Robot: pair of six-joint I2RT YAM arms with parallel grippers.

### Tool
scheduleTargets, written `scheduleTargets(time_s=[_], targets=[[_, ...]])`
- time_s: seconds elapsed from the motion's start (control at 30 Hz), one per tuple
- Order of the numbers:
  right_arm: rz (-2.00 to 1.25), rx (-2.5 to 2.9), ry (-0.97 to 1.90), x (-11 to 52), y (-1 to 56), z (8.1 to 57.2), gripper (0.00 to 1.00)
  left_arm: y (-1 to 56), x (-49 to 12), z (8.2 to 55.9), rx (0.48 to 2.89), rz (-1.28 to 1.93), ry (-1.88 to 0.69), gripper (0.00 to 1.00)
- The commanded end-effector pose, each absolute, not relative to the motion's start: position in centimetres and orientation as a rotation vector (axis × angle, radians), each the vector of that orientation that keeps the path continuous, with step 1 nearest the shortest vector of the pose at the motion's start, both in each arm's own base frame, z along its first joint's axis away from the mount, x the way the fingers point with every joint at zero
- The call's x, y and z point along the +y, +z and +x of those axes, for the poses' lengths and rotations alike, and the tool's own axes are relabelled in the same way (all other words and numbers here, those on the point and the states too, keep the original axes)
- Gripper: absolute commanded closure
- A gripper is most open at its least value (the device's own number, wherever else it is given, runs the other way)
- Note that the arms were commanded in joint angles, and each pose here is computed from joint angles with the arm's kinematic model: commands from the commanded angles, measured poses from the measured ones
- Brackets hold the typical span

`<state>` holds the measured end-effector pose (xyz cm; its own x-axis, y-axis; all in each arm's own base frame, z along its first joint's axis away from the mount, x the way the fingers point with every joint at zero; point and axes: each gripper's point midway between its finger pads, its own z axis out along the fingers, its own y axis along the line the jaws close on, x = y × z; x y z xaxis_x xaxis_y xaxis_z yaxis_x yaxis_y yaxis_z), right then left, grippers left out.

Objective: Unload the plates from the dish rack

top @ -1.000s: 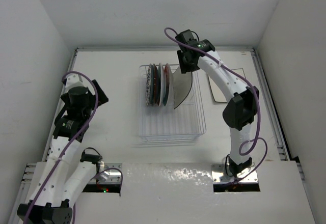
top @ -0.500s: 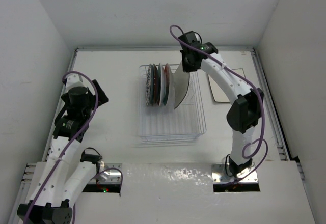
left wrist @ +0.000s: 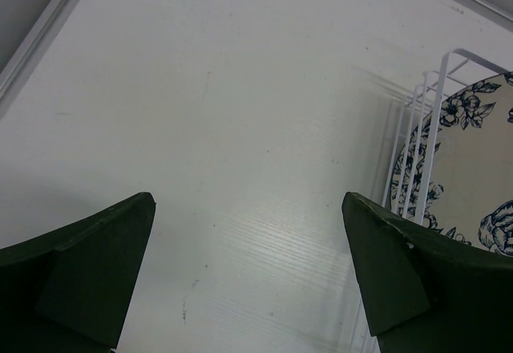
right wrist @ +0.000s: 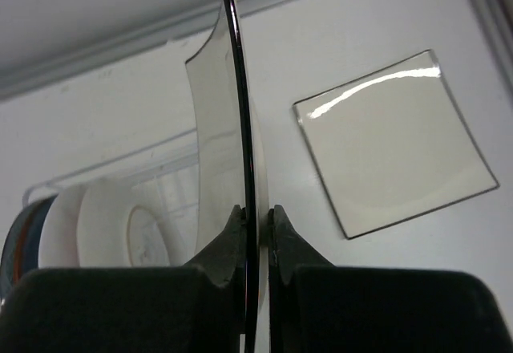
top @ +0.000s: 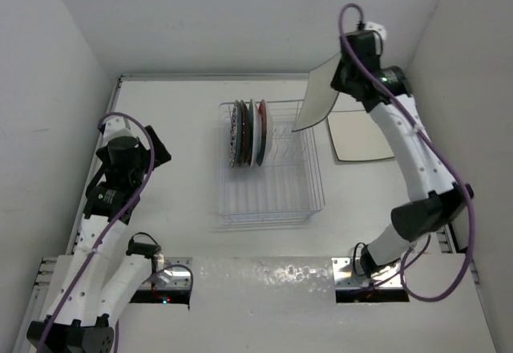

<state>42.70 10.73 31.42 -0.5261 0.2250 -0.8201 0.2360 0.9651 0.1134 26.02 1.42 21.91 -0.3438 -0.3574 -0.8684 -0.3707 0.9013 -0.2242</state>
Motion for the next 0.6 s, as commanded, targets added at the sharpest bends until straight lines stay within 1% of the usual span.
scheduleTargets(time_s=[0.0, 0.07, 0.13, 0.17, 0.2, 0.23, 0.27, 0.33, 0.4, 0.47, 0.53, 0.57], targets=[[0.608, 1.794, 0.041, 3.9, 39.6, 41.3, 1.00, 24.2, 1.2, 26.5, 1.888, -0.511, -0.011, 0.00], [0.695, 1.699, 0.024, 1.6, 40.4, 40.3, 1.00, 24.1, 1.2, 26.5, 1.891, -0.509, -0.014, 0.00], [0.820, 1.600, -0.005, -0.9, 39.6, 38.0, 1.00, 24.2, 1.2, 26.5, 1.889, -0.509, -0.014, 0.00], [0.892, 1.462, -0.005, -2.3, 40.7, 37.7, 1.00, 24.2, 1.1, 26.5, 1.890, -0.504, -0.018, 0.00], [0.961, 1.419, -0.005, -3.5, 38.2, 36.2, 1.00, 24.2, 1.1, 26.5, 1.891, -0.506, -0.018, 0.00], [1.014, 1.308, 0.032, -4.5, 38.9, 35.9, 1.00, 24.2, 1.1, 26.5, 1.888, -0.504, -0.018, 0.00], [1.060, 1.291, 0.042, -5.0, 36.4, 35.8, 1.00, 24.2, 1.0, 26.5, 1.891, -0.501, -0.022, 0.00], [1.156, 1.181, 0.068, -7.3, 36.1, 34.6, 1.00, 24.2, 0.9, 26.5, 1.892, -0.496, -0.027, 0.00], [1.248, 1.121, 0.108, -9.0, 34.2, 34.4, 1.00, 24.1, 0.6, 26.6, 1.897, -0.481, -0.038, 0.00], [1.299, 1.085, 0.168, -9.2, 32.4, 34.8, 1.00, 24.1, 0.4, 26.7, 1.897, -0.472, -0.050, 0.00], [1.331, 1.025, 0.181, -10.6, 31.7, 34.7, 1.00, 24.1, 0.3, 26.7, 1.899, -0.469, -0.050, 0.00], [1.354, 1.022, 0.180, -10.8, 29.9, 34.6, 1.00, 24.2, 0.3, 26.7, 1.897, -0.467, -0.053, 0.00]])
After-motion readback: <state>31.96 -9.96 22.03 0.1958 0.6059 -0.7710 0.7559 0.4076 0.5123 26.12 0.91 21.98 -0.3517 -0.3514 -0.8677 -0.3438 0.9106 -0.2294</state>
